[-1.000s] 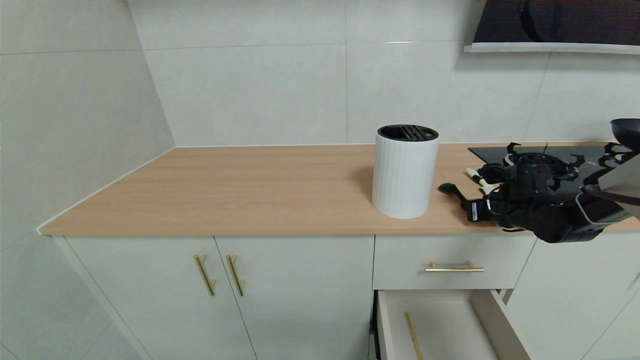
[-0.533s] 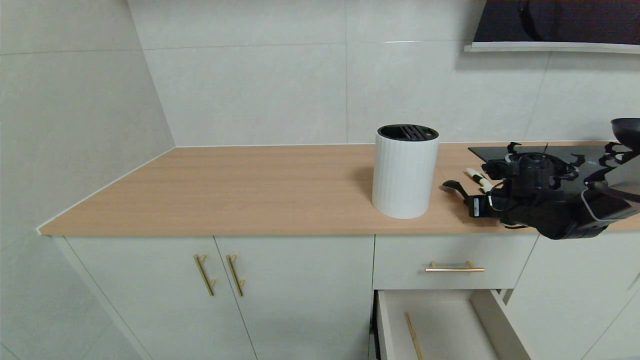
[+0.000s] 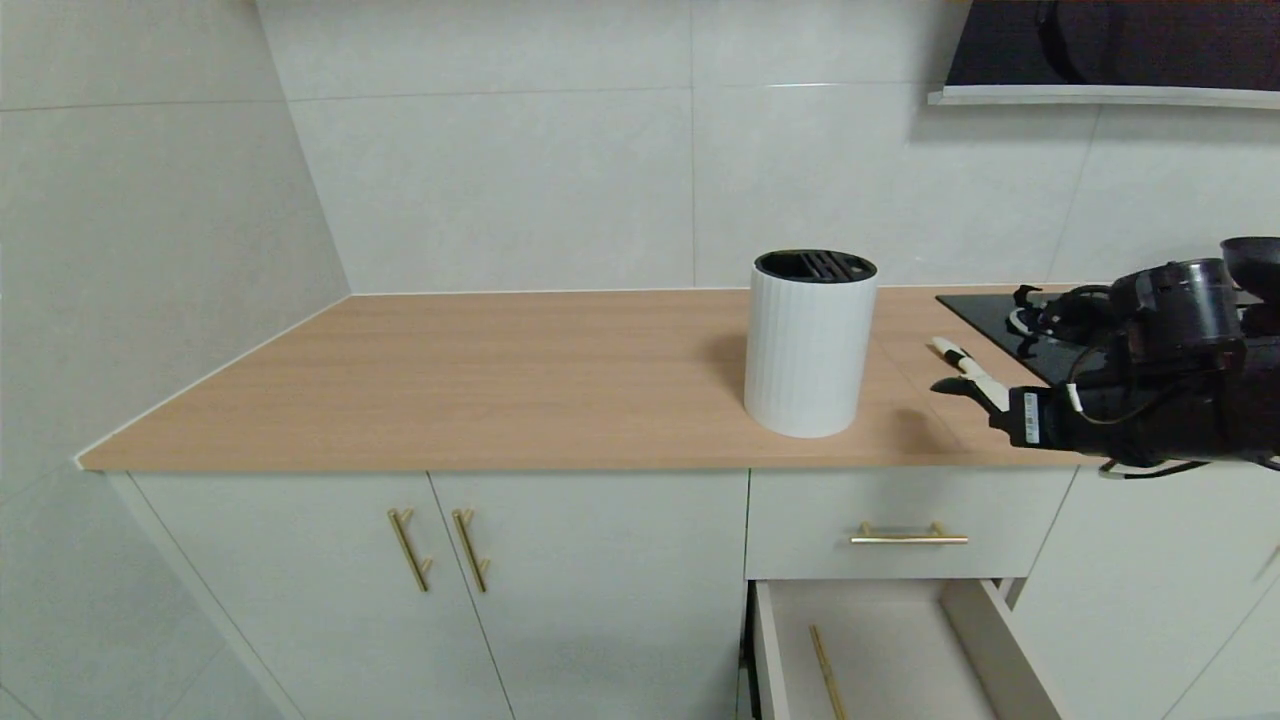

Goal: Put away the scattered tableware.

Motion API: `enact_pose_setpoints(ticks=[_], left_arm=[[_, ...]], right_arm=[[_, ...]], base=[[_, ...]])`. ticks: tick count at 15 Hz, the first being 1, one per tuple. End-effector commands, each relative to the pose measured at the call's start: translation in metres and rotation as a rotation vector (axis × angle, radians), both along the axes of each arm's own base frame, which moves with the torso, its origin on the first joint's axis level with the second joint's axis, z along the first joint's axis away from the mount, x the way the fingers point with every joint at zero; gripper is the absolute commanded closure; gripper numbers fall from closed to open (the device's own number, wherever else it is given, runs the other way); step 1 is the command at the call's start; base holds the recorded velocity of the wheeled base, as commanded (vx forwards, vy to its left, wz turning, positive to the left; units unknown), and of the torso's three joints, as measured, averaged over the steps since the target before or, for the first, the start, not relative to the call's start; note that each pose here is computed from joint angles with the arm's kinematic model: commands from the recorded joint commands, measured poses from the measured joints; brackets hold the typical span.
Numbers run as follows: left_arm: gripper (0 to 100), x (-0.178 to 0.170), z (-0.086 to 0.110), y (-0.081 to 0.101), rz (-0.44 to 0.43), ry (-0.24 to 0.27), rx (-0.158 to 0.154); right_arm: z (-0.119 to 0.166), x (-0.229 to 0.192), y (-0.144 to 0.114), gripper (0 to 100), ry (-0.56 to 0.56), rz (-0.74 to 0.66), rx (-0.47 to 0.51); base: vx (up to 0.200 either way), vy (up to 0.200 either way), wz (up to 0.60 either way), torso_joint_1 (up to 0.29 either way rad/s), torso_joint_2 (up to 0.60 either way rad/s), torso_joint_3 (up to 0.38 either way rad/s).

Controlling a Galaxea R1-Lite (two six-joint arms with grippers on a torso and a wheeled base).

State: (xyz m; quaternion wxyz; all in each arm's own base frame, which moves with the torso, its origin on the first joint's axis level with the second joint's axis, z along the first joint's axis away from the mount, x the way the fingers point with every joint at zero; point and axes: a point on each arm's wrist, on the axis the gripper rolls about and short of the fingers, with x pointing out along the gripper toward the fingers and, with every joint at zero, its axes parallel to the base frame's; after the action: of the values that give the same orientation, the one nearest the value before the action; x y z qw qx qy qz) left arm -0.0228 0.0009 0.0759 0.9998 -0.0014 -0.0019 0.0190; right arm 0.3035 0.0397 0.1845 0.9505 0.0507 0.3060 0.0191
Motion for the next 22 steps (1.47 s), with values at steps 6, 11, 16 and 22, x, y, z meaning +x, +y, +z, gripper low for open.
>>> enact_pose_setpoints(ticks=[6,11,16,22], left_arm=[[0,0.000,0.000,0.000,0.000,-0.001,0.000],[0,0.000,0.000,0.000,0.000,-0.001,0.000],[0,0.000,0.000,0.000,0.000,-0.001,0.000],[0,0.000,0.000,0.000,0.000,-0.001,0.000]], right_arm=[[0.019,-0.085,0.002,100,-0.050,0.064,0.001],[0.003,-0.075,0.004,100,0.014,0.075,-0.034],[-0.003,-0.073,0.005,100,0.036,0.082,-0.045],[-0.007,-0.072,0.005,100,0.053,0.090,-0.056]], base=[[0.000,0.000,0.00,0.000,0.00,0.000],[0.000,0.000,0.00,0.000,0.00,0.000],[0.000,0.000,0.00,0.000,0.00,0.000],[0.000,0.000,0.00,-0.121,0.30,0.178]])
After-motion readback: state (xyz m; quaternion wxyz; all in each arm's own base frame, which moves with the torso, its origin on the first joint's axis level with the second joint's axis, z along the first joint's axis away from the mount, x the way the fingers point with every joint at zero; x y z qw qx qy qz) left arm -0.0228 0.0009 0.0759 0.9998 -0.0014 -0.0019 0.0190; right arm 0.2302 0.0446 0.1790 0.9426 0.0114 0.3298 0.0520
